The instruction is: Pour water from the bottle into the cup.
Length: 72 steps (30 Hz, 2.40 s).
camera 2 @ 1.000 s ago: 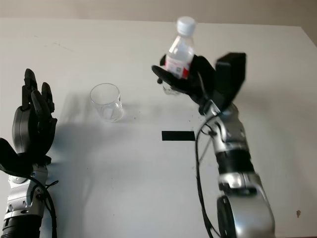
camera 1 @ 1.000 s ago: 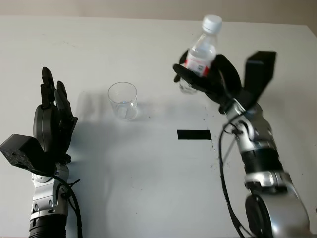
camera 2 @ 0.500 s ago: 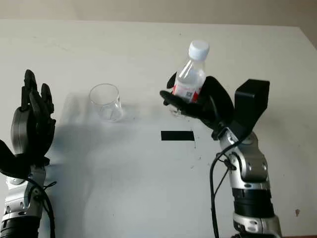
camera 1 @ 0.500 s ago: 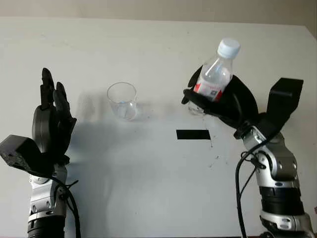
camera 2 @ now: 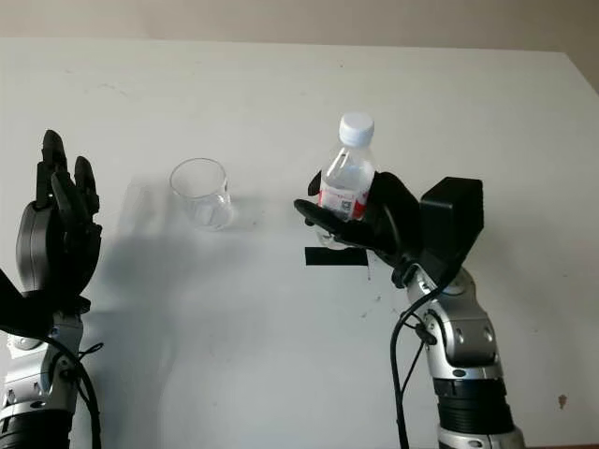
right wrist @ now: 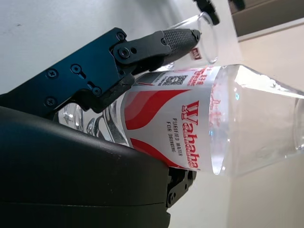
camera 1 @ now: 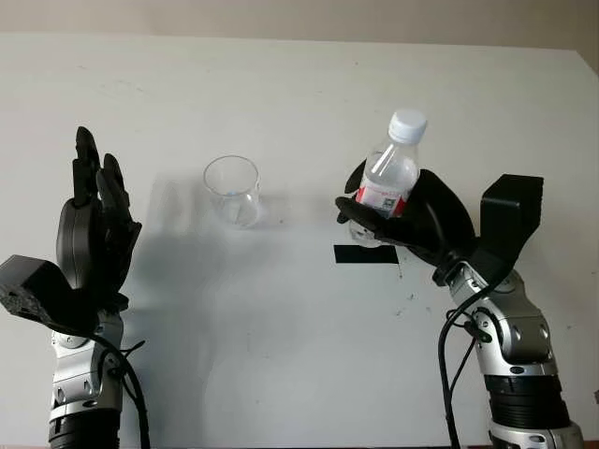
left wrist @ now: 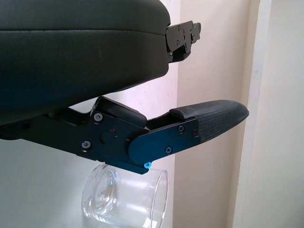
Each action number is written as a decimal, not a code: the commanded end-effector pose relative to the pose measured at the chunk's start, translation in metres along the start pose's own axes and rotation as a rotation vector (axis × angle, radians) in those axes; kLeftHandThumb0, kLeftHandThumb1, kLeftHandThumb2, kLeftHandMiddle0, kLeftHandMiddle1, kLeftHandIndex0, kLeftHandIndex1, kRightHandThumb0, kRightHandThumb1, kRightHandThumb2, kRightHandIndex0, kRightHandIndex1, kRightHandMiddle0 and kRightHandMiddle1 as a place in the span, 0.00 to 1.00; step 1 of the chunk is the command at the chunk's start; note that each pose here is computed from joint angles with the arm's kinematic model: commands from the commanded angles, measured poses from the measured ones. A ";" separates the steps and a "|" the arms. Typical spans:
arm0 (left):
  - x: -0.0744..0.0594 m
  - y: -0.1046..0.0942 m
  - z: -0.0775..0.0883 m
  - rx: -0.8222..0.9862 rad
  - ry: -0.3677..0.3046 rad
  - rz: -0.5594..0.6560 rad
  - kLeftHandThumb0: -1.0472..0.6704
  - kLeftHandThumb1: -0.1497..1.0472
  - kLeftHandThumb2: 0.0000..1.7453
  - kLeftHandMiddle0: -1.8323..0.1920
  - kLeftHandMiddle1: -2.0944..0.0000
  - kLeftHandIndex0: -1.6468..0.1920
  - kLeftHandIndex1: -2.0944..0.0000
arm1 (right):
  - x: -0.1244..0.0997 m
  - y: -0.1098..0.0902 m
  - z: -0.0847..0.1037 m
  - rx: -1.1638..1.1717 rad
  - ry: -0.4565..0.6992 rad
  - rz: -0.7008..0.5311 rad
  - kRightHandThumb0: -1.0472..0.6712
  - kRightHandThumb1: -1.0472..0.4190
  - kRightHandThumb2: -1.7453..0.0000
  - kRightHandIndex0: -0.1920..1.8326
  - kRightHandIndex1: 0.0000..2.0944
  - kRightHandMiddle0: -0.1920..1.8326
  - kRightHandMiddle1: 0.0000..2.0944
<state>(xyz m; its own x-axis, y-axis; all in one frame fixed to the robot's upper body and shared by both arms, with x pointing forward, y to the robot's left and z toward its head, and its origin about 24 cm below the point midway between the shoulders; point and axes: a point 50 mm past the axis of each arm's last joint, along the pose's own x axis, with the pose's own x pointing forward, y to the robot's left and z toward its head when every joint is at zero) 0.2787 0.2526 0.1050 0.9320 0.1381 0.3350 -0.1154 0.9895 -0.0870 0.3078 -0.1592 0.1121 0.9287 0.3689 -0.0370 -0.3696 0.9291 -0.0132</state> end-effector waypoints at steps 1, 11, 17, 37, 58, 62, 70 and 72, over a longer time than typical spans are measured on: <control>-0.003 0.004 0.002 0.008 -0.007 0.005 0.14 1.00 0.42 0.99 0.97 1.00 1.00 | -0.001 -0.001 -0.006 0.004 0.020 -0.014 0.47 0.00 0.77 0.72 1.00 0.02 1.00; -0.004 0.007 0.001 0.006 -0.012 0.001 0.16 1.00 0.42 0.99 0.97 1.00 1.00 | -0.001 -0.005 -0.019 0.024 0.065 -0.046 0.46 0.00 0.77 0.74 1.00 0.00 1.00; -0.005 0.008 0.002 0.005 -0.012 0.003 0.16 1.00 0.42 0.99 0.97 1.00 0.99 | -0.003 -0.005 -0.024 0.034 0.081 -0.049 0.46 0.00 0.77 0.73 1.00 0.00 1.00; -0.003 0.009 0.002 0.005 -0.014 -0.001 0.16 1.00 0.42 0.99 0.97 1.00 1.00 | -0.015 0.005 -0.042 -0.054 0.068 0.027 0.41 0.00 0.86 0.10 1.00 0.00 1.00; 0.000 0.012 0.004 0.031 -0.018 0.005 0.15 1.00 0.42 0.99 0.97 1.00 1.00 | -0.023 0.015 -0.064 -0.030 -0.069 -0.026 0.30 0.01 0.97 0.00 0.80 0.00 0.80; 0.001 0.012 0.004 0.032 -0.015 0.007 0.15 1.00 0.42 0.99 0.97 1.00 1.00 | -0.024 0.017 -0.065 -0.028 -0.072 -0.035 0.28 0.01 0.97 0.04 0.49 0.01 0.54; 0.000 0.013 0.004 0.032 -0.013 0.008 0.15 1.00 0.42 0.99 0.98 1.00 1.00 | -0.027 0.014 -0.063 -0.066 -0.104 -0.016 0.20 0.03 0.97 0.03 0.01 0.01 0.05; 0.000 0.012 0.004 0.032 -0.014 0.008 0.15 1.00 0.42 0.99 0.97 1.00 1.00 | -0.028 0.013 -0.060 -0.112 -0.135 -0.010 0.16 0.03 0.97 0.01 0.00 0.00 0.01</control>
<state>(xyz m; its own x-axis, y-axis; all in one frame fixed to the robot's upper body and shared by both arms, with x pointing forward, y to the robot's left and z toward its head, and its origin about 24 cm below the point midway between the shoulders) 0.2763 0.2635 0.1062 0.9284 0.1495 0.3403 -0.1352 0.9887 -0.0654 0.2799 -0.1543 0.0599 0.9219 0.3683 0.1204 -0.3573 0.9282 -0.1039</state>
